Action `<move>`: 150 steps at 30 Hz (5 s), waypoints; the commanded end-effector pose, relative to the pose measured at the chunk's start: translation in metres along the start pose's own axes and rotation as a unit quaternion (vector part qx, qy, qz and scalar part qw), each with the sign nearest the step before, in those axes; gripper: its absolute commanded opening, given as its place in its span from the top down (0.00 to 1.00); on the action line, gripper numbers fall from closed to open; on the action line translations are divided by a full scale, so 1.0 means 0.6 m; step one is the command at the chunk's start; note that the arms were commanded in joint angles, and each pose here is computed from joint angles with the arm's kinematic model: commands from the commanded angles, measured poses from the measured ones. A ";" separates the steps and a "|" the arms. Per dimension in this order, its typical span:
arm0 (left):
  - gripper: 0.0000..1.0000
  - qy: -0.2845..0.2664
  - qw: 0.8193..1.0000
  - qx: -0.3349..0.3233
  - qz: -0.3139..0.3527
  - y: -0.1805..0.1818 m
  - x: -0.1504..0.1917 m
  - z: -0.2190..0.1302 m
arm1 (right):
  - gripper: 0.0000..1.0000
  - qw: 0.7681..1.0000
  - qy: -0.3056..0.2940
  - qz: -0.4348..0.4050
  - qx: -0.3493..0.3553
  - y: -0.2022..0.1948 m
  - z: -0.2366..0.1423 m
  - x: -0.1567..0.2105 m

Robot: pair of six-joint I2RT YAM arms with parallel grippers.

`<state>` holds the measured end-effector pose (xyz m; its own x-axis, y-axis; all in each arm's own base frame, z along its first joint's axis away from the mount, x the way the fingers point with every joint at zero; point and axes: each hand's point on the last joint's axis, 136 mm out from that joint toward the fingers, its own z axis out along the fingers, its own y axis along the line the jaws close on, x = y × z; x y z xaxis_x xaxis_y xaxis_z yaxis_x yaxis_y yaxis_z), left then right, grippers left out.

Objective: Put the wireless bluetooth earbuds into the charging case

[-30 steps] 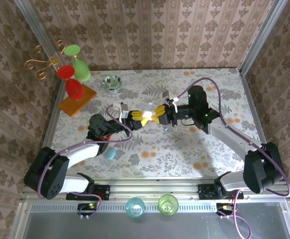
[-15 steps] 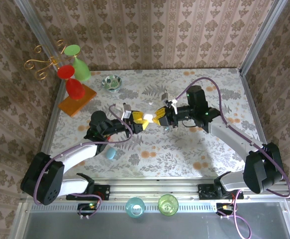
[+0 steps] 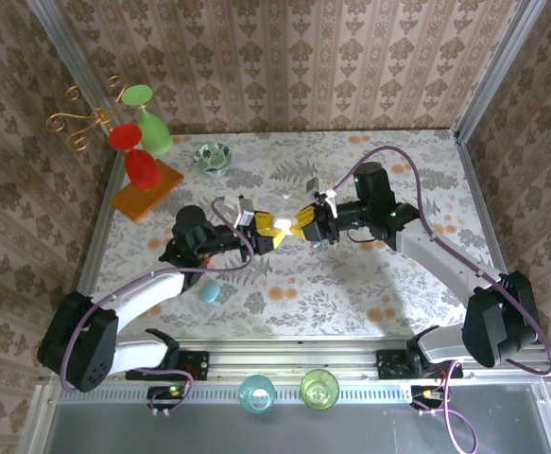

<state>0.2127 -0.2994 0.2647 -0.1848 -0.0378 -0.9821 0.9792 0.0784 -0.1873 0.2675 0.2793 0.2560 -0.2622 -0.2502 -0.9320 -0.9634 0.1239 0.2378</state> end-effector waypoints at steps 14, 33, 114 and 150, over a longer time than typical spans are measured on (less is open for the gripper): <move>0.74 0.008 0.999 0.036 0.021 -0.014 -0.007 0.019 | 0.85 1.000 -0.003 -0.014 -0.025 0.014 0.000 -0.015; 1.00 0.012 0.996 0.064 0.058 -0.038 0.012 0.010 | 0.47 0.998 -0.033 0.015 0.046 -0.037 -0.012 -0.028; 1.00 -0.001 0.986 -0.052 0.156 0.005 0.025 -0.010 | 0.83 0.719 0.086 0.562 0.400 -0.244 -0.087 0.389; 1.00 0.126 0.985 -0.062 0.101 0.055 0.160 -0.029 | 0.83 0.952 0.174 -0.032 0.251 -0.043 0.044 0.050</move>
<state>0.2325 -0.2775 0.1577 -0.0591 0.2443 -0.9679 0.9716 0.2368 0.0005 0.2925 0.2820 0.2062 -0.3530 -0.5330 -0.7690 -0.8089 0.5869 -0.0355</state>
